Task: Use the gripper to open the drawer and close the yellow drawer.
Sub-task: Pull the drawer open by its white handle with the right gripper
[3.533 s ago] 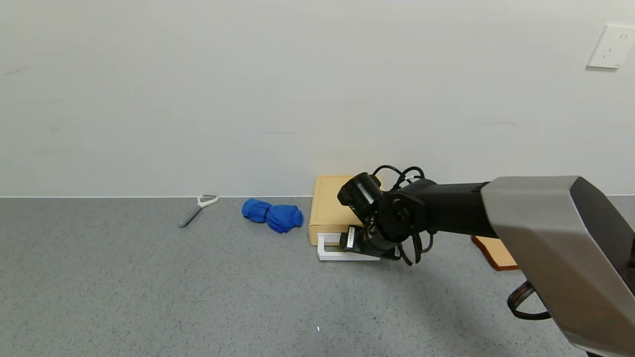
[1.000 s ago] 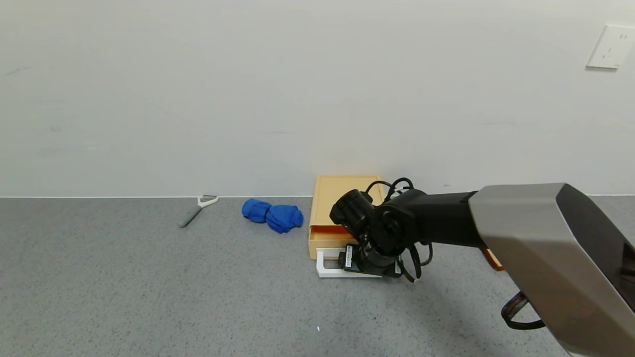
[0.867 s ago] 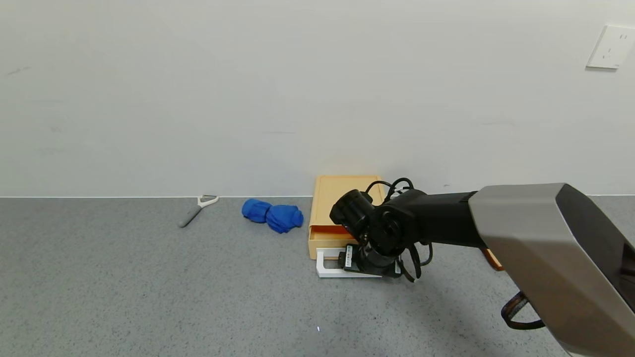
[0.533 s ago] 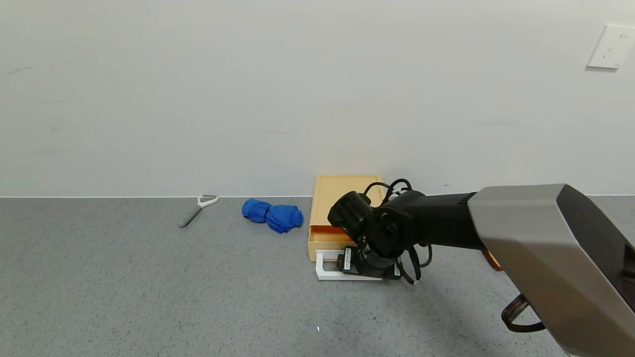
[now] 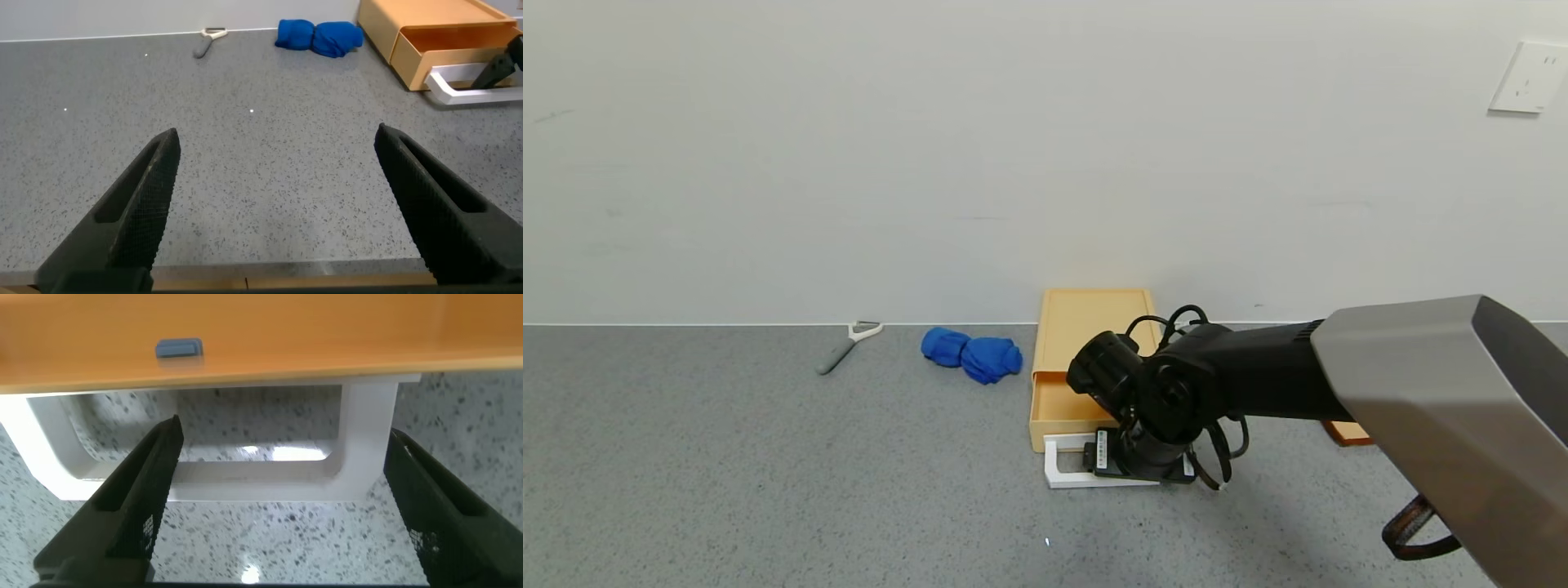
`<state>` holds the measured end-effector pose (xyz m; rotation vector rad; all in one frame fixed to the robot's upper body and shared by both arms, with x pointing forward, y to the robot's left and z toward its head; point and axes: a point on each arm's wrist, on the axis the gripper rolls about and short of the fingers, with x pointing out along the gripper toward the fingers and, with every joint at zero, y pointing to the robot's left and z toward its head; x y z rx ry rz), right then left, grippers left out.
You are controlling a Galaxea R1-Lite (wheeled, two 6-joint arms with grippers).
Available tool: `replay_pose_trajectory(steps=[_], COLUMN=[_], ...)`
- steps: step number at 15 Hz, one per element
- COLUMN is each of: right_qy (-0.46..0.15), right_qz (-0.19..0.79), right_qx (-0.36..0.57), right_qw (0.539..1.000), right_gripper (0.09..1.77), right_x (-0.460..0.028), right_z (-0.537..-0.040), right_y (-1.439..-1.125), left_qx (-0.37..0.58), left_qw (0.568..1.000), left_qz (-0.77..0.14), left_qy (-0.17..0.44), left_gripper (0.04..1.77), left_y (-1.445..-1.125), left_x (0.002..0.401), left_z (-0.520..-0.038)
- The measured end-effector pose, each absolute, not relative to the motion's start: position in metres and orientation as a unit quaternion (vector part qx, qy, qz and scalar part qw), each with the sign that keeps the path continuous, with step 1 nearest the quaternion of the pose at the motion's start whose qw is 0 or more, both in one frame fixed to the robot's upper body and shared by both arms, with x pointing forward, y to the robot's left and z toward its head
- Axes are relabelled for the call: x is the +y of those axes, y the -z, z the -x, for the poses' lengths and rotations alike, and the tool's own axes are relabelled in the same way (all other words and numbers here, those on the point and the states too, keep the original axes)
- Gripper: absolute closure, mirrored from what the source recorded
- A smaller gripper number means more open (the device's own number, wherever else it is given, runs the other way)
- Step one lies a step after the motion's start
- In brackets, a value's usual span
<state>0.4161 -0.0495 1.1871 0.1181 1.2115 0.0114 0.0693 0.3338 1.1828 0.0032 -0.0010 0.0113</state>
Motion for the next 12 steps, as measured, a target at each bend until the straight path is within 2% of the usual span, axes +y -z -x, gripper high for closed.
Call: replay_pose_trajectory(steps=[12], right_qy=[-0.010], right_qz=[-0.054], right_qx=[0.606], right_qw=[0.793], right_gripper=[0.15], right_x=[-0.051], right_z=[-0.383], right_y=[-1.188], left_qx=[-0.001], left_qw=[1.000], left_qz=[-0.002], left_qy=[-0.006], left_gripper=[0.09], left_y=[-1.183], left_x=[0.334], left_z=[-0.069])
